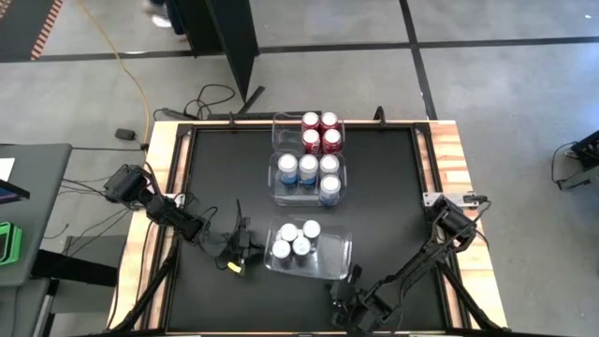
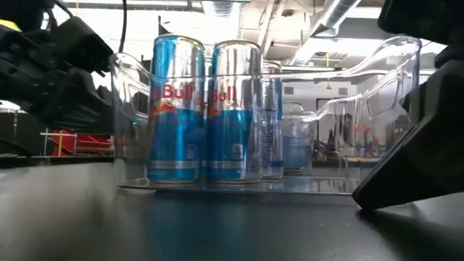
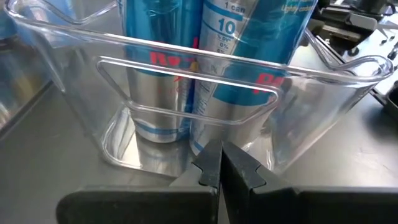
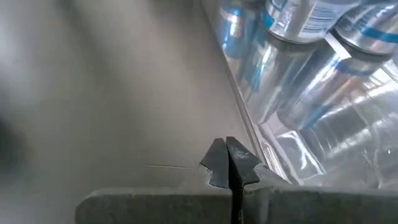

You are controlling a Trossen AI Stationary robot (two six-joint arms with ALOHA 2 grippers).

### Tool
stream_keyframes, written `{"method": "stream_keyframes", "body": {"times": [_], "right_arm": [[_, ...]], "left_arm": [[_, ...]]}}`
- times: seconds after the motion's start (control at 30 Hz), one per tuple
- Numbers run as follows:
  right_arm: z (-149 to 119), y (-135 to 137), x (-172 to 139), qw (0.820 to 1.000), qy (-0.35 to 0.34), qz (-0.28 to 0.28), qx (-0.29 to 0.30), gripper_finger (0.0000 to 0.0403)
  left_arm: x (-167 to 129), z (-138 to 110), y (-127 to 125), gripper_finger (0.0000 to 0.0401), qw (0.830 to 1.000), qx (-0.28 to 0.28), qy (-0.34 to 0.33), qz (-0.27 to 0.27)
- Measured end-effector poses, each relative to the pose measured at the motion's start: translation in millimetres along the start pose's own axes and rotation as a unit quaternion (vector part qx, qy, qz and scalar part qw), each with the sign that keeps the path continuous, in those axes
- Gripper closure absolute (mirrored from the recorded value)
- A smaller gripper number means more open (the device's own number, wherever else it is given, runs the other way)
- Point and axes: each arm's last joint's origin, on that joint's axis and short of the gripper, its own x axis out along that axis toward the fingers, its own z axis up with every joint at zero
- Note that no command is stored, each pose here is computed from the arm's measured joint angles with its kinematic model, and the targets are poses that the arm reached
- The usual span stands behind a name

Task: Sort soda cans
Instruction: Adjust the transparent bins

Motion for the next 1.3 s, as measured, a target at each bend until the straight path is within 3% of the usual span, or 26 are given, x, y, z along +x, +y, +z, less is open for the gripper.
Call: {"method": "stream_keyframes", "body": {"times": [0.6, 0.87, 1.3], "right_arm": [[7.8, -29.7, 15.7, 0.995, 0.035, -0.096, 0.000, 0.0403], [15.2, -42.5, 27.2, 0.991, 0.042, -0.128, -0.001, 0.0403], [16.2, -45.3, 30.3, 0.990, 0.039, -0.137, -0.003, 0.0403]], "left_arm": [[3.6, 0.1, 7.6, 0.0401, 1.000, -0.004, 0.012, 0.017], [8.0, 3.2, 20.1, 0.0401, 0.999, -0.005, 0.005, 0.053], [11.4, 2.5, 32.7, 0.0401, 0.996, 0.001, 0.019, 0.082]]}}
